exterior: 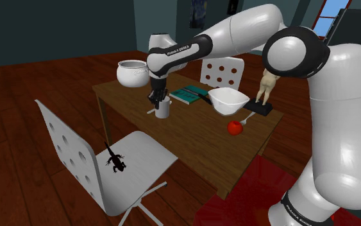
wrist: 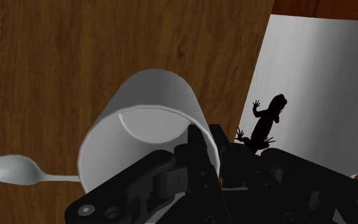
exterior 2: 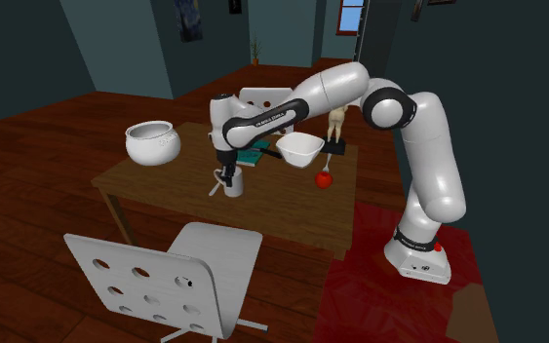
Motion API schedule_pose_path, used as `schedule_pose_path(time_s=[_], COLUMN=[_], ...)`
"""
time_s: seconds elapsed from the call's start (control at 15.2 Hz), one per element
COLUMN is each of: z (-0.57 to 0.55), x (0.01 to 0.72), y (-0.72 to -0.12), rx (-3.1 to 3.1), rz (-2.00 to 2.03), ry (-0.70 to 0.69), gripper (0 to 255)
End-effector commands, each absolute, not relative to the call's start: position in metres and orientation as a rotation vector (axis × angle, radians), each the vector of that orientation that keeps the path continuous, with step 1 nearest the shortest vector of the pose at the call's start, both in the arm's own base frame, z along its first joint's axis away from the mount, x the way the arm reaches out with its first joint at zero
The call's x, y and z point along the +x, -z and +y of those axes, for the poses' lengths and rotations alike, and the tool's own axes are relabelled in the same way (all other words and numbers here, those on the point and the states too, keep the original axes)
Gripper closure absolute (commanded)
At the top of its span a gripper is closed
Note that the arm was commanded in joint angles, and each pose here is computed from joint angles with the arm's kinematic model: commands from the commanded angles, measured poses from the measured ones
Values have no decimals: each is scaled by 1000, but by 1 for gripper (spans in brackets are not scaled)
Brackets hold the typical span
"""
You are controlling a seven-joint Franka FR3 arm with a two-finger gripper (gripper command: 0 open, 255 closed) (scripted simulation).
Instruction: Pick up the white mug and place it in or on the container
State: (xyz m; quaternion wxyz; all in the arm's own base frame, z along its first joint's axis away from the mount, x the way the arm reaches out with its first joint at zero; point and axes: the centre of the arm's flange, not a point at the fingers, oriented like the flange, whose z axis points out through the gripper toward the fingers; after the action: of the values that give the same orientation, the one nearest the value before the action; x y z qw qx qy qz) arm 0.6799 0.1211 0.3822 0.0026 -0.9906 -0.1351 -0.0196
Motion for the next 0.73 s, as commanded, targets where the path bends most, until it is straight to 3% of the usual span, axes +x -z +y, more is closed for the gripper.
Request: schedule_pose_path(time_s=[0.0,0.66], z=[122,122], x=[680,680], y=[-393,-446], rx=[-3107,-3107], rz=[-424,-424], ry=[61,61], gripper=[255,255])
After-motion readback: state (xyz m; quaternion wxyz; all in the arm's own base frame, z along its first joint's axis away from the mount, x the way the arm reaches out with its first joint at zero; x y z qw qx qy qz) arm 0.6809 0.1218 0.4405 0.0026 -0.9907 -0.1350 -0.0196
